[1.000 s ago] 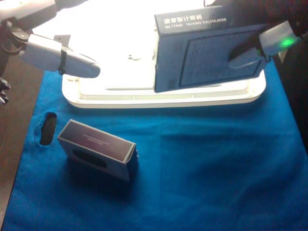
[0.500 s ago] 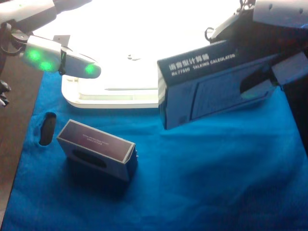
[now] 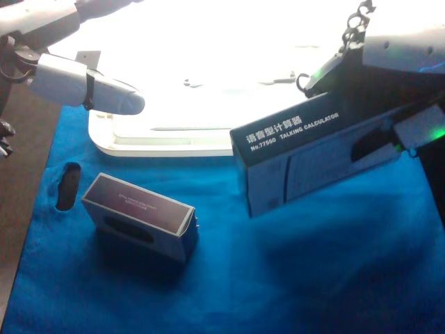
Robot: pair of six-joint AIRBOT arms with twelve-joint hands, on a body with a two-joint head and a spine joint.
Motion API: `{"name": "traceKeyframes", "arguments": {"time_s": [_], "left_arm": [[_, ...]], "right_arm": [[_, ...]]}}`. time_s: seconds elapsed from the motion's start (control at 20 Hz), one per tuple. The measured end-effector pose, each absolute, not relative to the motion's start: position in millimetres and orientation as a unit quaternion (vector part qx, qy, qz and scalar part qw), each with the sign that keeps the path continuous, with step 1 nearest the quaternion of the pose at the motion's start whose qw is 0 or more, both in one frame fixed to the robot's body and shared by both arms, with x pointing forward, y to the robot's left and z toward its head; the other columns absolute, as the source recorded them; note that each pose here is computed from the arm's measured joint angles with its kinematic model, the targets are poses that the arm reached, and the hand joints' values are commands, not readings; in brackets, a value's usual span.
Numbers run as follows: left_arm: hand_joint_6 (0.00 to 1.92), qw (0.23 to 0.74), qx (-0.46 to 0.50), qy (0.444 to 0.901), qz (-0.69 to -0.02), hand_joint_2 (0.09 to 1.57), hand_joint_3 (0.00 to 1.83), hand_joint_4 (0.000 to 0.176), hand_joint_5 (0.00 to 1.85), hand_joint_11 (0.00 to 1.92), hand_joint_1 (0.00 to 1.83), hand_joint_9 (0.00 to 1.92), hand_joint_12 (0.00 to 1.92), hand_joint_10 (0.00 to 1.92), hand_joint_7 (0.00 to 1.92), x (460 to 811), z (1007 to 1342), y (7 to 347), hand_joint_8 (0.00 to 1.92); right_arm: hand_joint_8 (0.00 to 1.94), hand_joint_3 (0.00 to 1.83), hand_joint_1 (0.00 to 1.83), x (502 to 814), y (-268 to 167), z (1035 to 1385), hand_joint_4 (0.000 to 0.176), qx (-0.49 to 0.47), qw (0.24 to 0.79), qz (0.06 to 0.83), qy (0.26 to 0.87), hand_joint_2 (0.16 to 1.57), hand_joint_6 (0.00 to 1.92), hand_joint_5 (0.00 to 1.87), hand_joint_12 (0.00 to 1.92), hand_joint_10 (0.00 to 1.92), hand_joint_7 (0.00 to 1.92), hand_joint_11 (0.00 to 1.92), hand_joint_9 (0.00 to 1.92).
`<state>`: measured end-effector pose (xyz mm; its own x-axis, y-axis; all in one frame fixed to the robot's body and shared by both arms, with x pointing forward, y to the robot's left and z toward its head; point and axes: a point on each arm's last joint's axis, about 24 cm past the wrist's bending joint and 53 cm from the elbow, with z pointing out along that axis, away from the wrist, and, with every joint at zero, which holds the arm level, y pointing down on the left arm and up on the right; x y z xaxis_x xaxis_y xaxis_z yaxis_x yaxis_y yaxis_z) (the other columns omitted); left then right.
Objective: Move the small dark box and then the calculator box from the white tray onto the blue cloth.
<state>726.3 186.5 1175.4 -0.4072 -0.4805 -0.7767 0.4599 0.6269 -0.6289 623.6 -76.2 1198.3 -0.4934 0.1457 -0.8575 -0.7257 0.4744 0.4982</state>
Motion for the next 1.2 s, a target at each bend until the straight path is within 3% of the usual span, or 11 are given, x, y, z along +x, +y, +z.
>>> {"name": "traceKeyframes", "arguments": {"time_s": [0.35, 0.4, 0.45, 0.6, 0.65, 0.7, 0.75, 0.8, 0.9, 0.95, 1.2], "left_arm": [[0.00, 0.544, -0.010, 0.714, -0.440, 0.76, 0.00, 0.141, 0.00, 0.00, 0.57, 0.00, 0.00, 0.00, 0.02, 725, 1177, 186, 0.00], [0.00, 0.544, -0.011, 0.714, -0.440, 0.75, 0.00, 0.143, 0.00, 0.00, 0.57, 0.00, 0.00, 0.00, 0.02, 725, 1177, 186, 0.00], [0.00, 0.544, -0.011, 0.714, -0.440, 0.76, 0.00, 0.129, 0.00, 0.00, 0.58, 0.00, 0.00, 0.00, 0.01, 725, 1177, 186, 0.00], [0.00, 0.544, -0.010, 0.714, -0.441, 0.76, 0.00, 0.139, 0.00, 0.00, 0.58, 0.00, 0.00, 0.00, 0.02, 725, 1178, 185, 0.00], [0.00, 0.544, -0.011, 0.714, -0.441, 0.75, 0.00, 0.134, 0.00, 0.00, 0.58, 0.00, 0.00, 0.00, 0.03, 725, 1177, 185, 0.00], [0.00, 0.544, -0.011, 0.714, -0.441, 0.76, 0.00, 0.130, 0.00, 0.00, 0.58, 0.00, 0.00, 0.00, 0.03, 725, 1177, 185, 0.00], [0.00, 0.545, -0.010, 0.713, -0.441, 0.76, 0.00, 0.128, 0.00, 0.00, 0.59, 0.00, 0.00, 0.00, 0.02, 725, 1178, 185, 0.00], [0.00, 0.545, -0.010, 0.713, -0.441, 0.76, 0.00, 0.118, 0.00, 0.00, 0.58, 0.00, 0.00, 0.00, 0.03, 725, 1178, 185, 0.00], [0.00, 0.545, -0.010, 0.713, -0.441, 0.76, 0.00, 0.110, 0.00, 0.00, 0.57, 0.00, 0.00, 0.00, 0.03, 725, 1178, 185, 0.00], [0.00, 0.545, -0.010, 0.713, -0.441, 0.76, 0.00, 0.122, 0.00, 0.00, 0.57, 0.00, 0.00, 0.00, 0.02, 725, 1178, 185, 0.00], [0.00, 0.544, -0.012, 0.713, -0.441, 0.76, 0.00, 0.124, 0.00, 0.00, 0.57, 0.00, 0.00, 0.00, 0.03, 725, 1177, 186, 0.00]], "right_arm": [[0.70, 0.00, 1.15, 626, -67, 1169, 0.000, -0.192, 0.435, 0.475, 0.740, 1.14, 1.05, 0.93, 1.66, 1.16, 1.28, 1.07, 1.25], [0.56, 0.00, 1.15, 628, -68, 1164, 0.000, -0.185, 0.432, 0.475, 0.744, 1.14, 1.05, 0.93, 1.60, 1.03, 1.28, 1.04, 1.25], [0.51, 0.00, 1.15, 630, -68, 1162, 0.000, -0.179, 0.430, 0.475, 0.747, 1.15, 1.06, 0.92, 1.60, 1.04, 1.28, 1.03, 1.24], [0.69, 0.00, 1.14, 630, -67, 1158, 0.000, -0.179, 0.428, 0.474, 0.748, 1.15, 1.09, 0.90, 1.70, 1.25, 1.22, 1.08, 1.20], [0.73, 0.00, 1.15, 630, -66, 1158, 0.000, -0.178, 0.427, 0.476, 0.748, 1.13, 1.03, 0.94, 1.71, 1.25, 1.21, 1.09, 1.21], [0.76, 0.00, 1.10, 630, -66, 1158, 0.000, -0.179, 0.427, 0.475, 0.748, 1.06, 0.43, 0.87, 1.70, 1.25, 1.19, 1.09, 1.21], [0.73, 0.00, 1.00, 630, -66, 1158, 0.000, -0.179, 0.427, 0.476, 0.748, 0.97, 0.14, 0.79, 1.75, 1.23, 1.19, 1.06, 1.20], [0.75, 0.00, 0.98, 630, -66, 1158, 0.000, -0.180, 0.427, 0.475, 0.748, 0.92, 0.03, 0.72, 1.78, 1.26, 1.19, 1.04, 1.19], [1.16, 0.00, 0.97, 629, -65, 1157, 0.000, -0.181, 0.427, 0.475, 0.748, 0.88, 0.00, 0.60, 1.91, 1.53, 1.06, 1.02, 1.11], [1.31, 0.00, 0.98, 629, -64, 1157, 0.000, -0.182, 0.426, 0.476, 0.748, 0.87, 0.00, 0.57, 1.92, 1.61, 1.00, 1.00, 1.05], [1.37, 0.00, 0.83, 627, -61, 1156, 0.000, -0.184, 0.424, 0.477, 0.747, 0.83, 0.00, 0.47, 1.92, 1.66, 0.72, 0.73, 0.78]]}}
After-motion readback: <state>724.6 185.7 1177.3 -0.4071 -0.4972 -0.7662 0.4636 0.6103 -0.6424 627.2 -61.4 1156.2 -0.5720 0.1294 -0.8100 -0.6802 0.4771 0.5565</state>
